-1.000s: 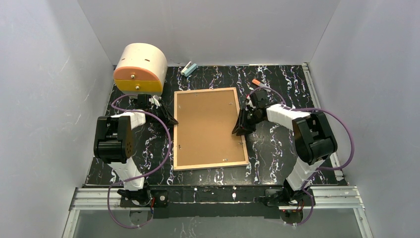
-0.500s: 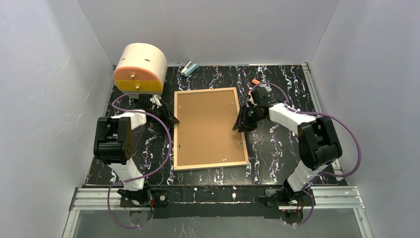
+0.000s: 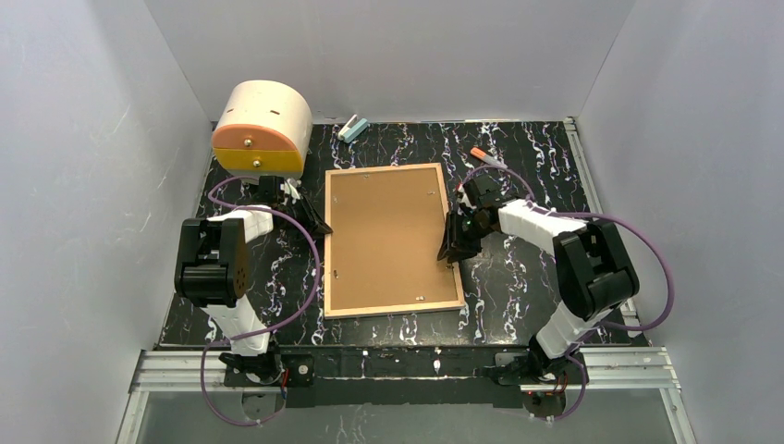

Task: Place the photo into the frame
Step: Install the photo frame at the center of the board.

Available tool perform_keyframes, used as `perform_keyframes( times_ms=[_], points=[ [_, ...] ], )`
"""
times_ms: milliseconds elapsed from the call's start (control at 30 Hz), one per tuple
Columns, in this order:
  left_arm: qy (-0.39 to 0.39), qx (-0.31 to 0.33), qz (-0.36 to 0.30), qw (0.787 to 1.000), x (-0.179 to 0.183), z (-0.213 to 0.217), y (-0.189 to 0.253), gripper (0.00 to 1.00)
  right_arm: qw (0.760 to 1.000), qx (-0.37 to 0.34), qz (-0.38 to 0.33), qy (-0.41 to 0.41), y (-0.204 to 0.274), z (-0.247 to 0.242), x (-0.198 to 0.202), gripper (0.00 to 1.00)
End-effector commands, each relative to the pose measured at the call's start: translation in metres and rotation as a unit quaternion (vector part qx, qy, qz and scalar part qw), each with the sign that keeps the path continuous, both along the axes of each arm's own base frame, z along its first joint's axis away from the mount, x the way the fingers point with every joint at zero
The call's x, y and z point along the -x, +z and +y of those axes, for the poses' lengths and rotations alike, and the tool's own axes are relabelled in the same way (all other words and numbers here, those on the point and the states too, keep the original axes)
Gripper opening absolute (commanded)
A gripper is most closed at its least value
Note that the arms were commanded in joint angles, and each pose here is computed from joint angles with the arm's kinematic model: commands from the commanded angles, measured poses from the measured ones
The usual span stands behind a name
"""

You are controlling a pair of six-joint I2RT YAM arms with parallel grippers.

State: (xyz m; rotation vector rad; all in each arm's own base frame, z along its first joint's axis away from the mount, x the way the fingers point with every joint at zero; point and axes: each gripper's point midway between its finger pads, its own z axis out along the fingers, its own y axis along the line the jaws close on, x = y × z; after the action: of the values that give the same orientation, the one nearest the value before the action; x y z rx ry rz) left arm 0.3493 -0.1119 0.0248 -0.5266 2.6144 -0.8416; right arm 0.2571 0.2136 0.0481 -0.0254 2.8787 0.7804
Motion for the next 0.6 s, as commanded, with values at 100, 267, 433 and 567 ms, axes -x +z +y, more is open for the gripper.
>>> perform_keyframes(
  times_ms=[100,267,433,567],
  points=[
    [0.017,0.003,0.037,0.999,0.017,-0.001,-0.013,0.23,0.999,0.033,0.026,0.02,-0.011,-0.006,0.018,0.42],
    [0.034,0.008,0.041,0.999,0.015,0.0,-0.015,0.15,0.998,0.05,0.031,0.018,-0.01,-0.012,0.021,0.42],
    [0.039,0.005,0.045,0.998,0.014,0.001,-0.018,0.11,0.998,0.059,0.012,0.009,-0.005,-0.014,0.011,0.43],
    [0.043,-0.002,0.048,0.998,0.015,0.003,-0.019,0.09,0.998,0.06,0.002,0.004,-0.002,-0.013,0.005,0.43]
  ],
)
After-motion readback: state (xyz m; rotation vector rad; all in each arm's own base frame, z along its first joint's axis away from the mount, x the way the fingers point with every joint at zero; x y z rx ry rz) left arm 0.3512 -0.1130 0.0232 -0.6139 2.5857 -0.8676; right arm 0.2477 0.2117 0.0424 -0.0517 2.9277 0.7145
